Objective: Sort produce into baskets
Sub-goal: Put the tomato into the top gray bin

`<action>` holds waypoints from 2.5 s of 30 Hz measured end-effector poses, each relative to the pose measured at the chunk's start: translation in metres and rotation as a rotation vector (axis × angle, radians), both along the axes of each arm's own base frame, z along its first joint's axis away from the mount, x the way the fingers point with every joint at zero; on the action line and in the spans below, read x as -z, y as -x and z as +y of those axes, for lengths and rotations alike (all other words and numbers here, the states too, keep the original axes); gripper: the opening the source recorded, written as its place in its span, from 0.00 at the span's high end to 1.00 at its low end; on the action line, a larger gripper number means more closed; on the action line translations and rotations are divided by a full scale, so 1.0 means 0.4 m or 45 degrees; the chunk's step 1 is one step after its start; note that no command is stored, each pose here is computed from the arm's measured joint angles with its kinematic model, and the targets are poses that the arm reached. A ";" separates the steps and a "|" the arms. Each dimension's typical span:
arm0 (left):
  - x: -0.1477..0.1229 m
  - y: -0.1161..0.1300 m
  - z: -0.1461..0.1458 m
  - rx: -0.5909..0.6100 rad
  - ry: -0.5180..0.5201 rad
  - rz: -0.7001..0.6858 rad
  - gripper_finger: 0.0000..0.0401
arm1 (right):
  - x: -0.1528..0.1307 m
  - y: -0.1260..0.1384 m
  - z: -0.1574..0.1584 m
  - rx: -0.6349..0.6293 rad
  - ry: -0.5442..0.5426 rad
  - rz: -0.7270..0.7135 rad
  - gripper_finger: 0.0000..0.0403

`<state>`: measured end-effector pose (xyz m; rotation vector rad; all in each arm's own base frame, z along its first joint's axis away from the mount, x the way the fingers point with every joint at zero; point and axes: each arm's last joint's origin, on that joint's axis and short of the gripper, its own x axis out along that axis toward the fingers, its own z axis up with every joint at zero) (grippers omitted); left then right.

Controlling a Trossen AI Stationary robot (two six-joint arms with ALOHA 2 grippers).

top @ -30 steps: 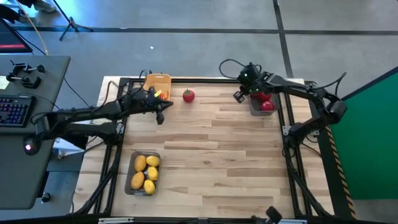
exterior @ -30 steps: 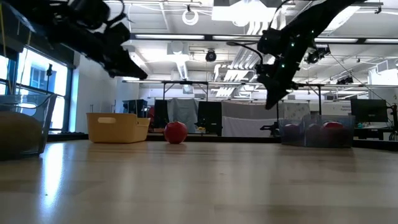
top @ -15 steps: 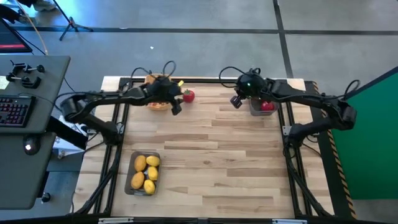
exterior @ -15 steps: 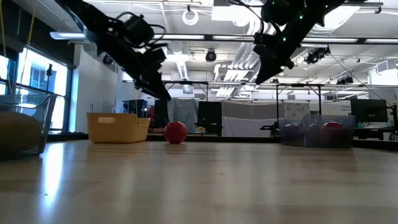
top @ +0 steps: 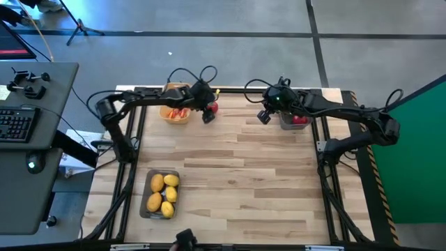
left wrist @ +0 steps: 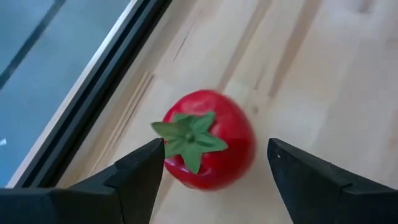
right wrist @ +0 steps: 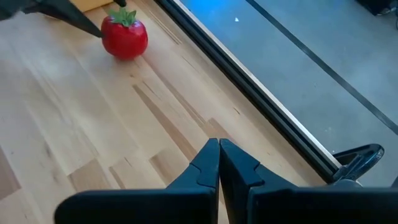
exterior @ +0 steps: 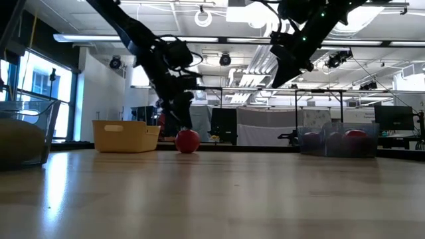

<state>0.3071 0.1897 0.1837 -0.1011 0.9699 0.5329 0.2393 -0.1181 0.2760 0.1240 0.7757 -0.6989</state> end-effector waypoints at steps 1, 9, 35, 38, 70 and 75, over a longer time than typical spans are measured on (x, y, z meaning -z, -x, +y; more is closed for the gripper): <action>0.005 -0.003 0.007 -0.007 0.007 0.015 0.32 | 0.000 0.000 0.000 0.000 0.000 0.001 1.00; 0.040 -0.022 0.045 -0.022 0.040 0.076 0.32 | 0.003 0.002 0.001 -0.003 -0.006 0.020 1.00; 0.049 -0.009 0.064 0.128 0.133 0.039 0.70 | 0.009 -0.001 0.060 -0.095 0.011 0.141 1.00; 0.049 -0.009 0.064 0.130 0.139 0.036 0.71 | 0.009 -0.004 0.068 -0.109 0.018 0.143 1.00; -0.005 0.011 0.040 0.109 0.213 -0.023 0.80 | 0.011 -0.010 0.087 -0.177 -0.056 0.116 1.00; -0.009 0.003 0.032 0.172 0.297 -0.097 0.90 | 0.007 -0.026 0.120 -0.210 -0.076 0.057 1.00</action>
